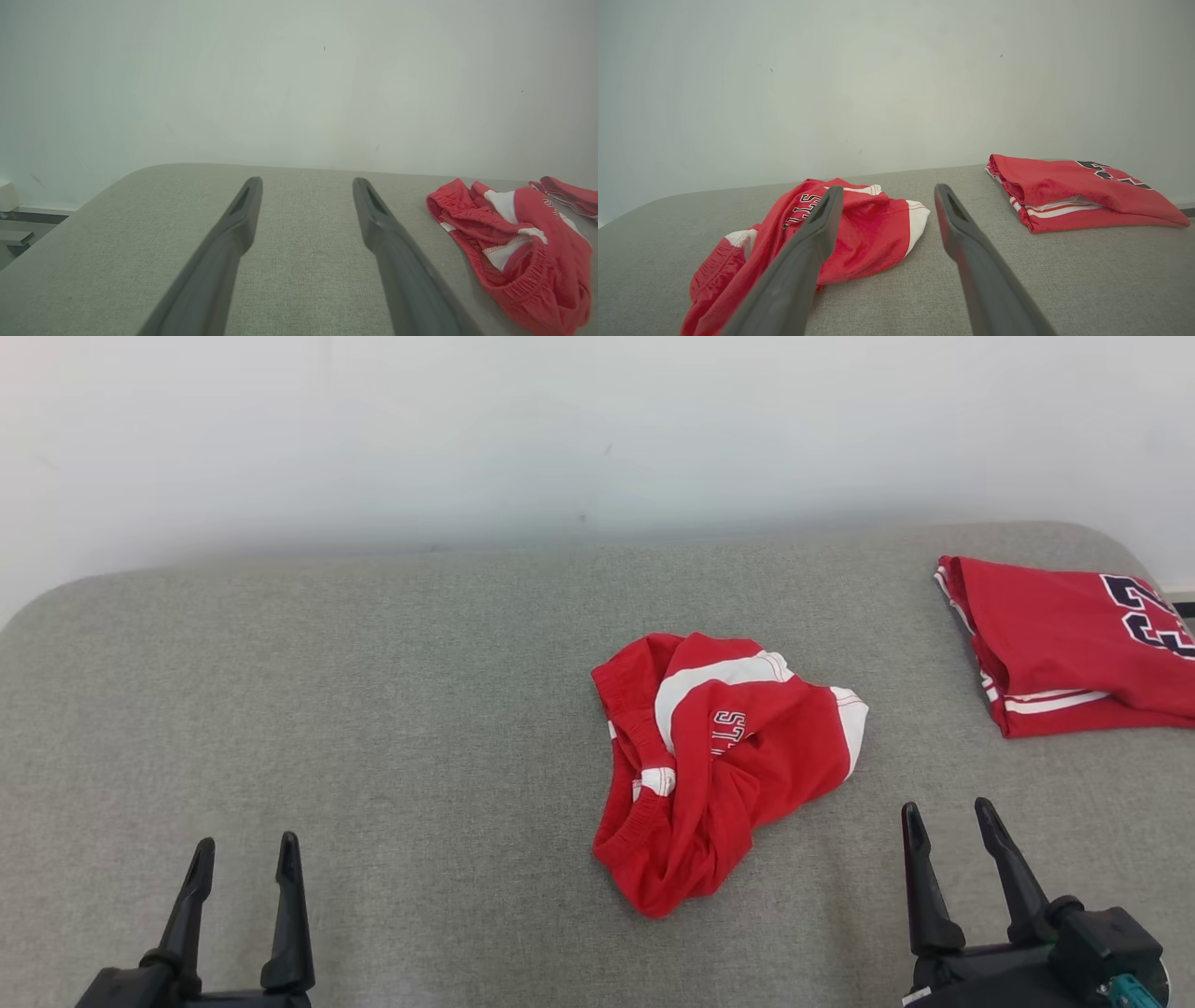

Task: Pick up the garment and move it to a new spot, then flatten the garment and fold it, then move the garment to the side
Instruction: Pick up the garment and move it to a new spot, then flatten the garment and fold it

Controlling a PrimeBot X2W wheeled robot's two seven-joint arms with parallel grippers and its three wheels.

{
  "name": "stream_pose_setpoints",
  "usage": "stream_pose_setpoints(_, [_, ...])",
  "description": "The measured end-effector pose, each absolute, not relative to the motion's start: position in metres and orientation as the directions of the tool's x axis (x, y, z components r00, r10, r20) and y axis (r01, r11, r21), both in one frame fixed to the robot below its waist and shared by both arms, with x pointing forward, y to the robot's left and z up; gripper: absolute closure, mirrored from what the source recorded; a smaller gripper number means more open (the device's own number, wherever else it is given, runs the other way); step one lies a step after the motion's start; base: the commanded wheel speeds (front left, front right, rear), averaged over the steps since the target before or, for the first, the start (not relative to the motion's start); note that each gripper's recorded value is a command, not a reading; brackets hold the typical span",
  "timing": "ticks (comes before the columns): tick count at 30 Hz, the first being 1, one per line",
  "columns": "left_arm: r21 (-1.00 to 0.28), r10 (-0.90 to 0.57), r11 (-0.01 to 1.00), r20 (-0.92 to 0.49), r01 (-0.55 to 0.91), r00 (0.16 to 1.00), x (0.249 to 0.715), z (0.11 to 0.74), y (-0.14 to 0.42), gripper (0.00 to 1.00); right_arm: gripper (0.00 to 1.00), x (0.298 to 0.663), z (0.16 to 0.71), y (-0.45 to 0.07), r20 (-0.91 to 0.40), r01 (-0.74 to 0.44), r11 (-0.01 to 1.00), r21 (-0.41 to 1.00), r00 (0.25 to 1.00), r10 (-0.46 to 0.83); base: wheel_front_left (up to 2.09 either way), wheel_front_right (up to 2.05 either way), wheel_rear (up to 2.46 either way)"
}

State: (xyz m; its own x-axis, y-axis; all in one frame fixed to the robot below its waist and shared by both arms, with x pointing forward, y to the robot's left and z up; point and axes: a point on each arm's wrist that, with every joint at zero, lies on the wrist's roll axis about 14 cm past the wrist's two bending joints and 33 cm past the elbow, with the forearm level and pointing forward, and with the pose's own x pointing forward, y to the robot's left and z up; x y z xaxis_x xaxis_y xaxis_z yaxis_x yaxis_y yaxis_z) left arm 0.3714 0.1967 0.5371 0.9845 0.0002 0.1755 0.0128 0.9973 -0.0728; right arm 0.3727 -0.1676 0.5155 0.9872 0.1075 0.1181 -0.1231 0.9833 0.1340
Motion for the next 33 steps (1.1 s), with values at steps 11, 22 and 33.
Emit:
stream_pose_setpoints(11, [-0.098,0.051,0.995,0.165,-0.035,0.985,0.362,0.532,0.21,0.0,0.0,0.37,0.505,-0.154,0.087,-0.156,0.974,0.166,0.986,0.144,0.0,0.0,0.0])
stream_pose_setpoints(22, [-0.099,0.05,0.994,0.154,-0.035,0.987,0.361,0.528,0.211,0.0,0.0,0.366,0.503,-0.153,0.081,-0.158,0.972,0.175,0.986,0.146,0.0,0.0,0.0])
stream_pose_setpoints(33, [-0.099,0.018,0.995,0.148,-0.003,0.989,0.365,0.525,0.201,0.0,0.0,0.364,0.502,-0.156,0.078,-0.146,0.973,0.179,0.988,0.134,0.0,0.0,0.0])
